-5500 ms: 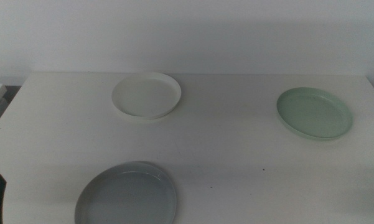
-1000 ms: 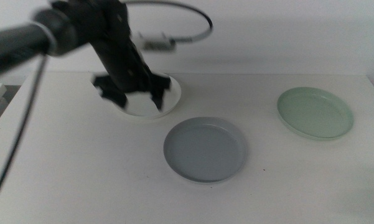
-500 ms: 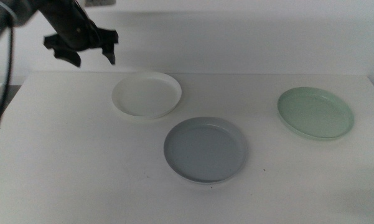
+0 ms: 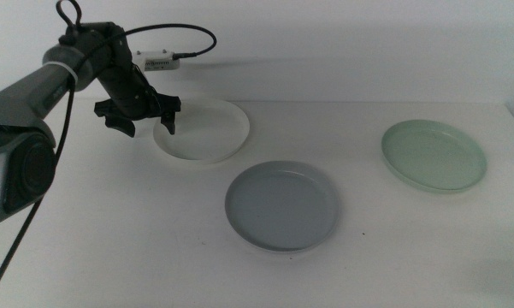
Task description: Stack the three bowls on top of each other.
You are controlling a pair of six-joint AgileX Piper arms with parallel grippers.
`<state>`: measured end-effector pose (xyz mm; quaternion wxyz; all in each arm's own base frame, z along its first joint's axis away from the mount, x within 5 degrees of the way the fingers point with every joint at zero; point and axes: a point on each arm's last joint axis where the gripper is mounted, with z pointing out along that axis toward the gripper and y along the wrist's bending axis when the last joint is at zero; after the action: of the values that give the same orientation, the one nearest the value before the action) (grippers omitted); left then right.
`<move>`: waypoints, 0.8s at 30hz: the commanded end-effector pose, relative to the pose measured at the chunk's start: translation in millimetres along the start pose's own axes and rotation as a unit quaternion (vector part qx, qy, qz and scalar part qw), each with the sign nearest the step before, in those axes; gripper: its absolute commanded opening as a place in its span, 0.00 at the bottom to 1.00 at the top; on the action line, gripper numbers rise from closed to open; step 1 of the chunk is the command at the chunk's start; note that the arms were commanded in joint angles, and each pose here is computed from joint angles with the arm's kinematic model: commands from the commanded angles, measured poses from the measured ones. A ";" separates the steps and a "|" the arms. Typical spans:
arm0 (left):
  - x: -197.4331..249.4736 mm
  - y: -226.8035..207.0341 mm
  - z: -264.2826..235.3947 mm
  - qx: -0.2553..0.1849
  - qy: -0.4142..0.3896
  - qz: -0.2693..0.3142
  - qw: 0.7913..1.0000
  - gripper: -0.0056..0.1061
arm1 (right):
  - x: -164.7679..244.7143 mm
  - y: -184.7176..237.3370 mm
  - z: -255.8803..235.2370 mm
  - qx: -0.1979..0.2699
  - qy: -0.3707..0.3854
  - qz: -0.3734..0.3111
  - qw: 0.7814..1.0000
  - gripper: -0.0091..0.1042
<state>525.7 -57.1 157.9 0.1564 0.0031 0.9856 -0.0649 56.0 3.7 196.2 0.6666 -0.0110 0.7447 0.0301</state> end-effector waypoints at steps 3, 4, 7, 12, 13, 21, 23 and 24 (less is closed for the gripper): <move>-1.0 -0.5 6.5 0.008 -0.005 0.010 1.000 0.74 | -0.4 -0.4 -0.1 0.003 -0.007 -0.006 1.000 0.90; -1.0 -0.5 6.5 0.008 -0.005 0.011 1.000 0.67 | -0.4 -0.4 -0.1 0.003 -0.007 -0.006 1.000 0.90; -1.3 -0.1 6.3 0.011 -0.006 0.008 1.000 0.43 | -0.4 -0.4 -0.1 0.003 -0.007 -0.006 1.000 0.90; -3.1 6.2 3.6 0.045 -0.009 -0.013 0.999 0.03 | -0.4 -0.4 -0.1 0.003 -0.007 -0.006 1.000 0.90; -5.2 9.6 -3.5 0.058 -0.014 -0.025 0.998 0.03 | -0.4 -0.4 -0.1 0.003 -0.007 -0.006 1.000 0.90; -7.2 1.7 -116.9 0.081 -0.073 0.004 0.994 0.03 | -0.4 -0.4 -0.1 0.003 -0.007 -0.006 1.000 0.90; 4.3 -15.2 -145.4 0.076 -0.096 0.022 0.992 0.03 | -0.4 -0.4 -0.1 0.003 -0.007 -0.006 1.000 0.90; 12.9 -25.1 -156.0 0.074 -0.106 0.027 0.991 0.03 | -0.4 -0.4 -0.1 0.003 -0.007 -0.006 1.000 0.90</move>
<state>480.4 -46.5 288.8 0.2530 0.0202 0.9589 -0.1265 56.0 3.7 196.2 0.6666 -0.0110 0.7447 0.0301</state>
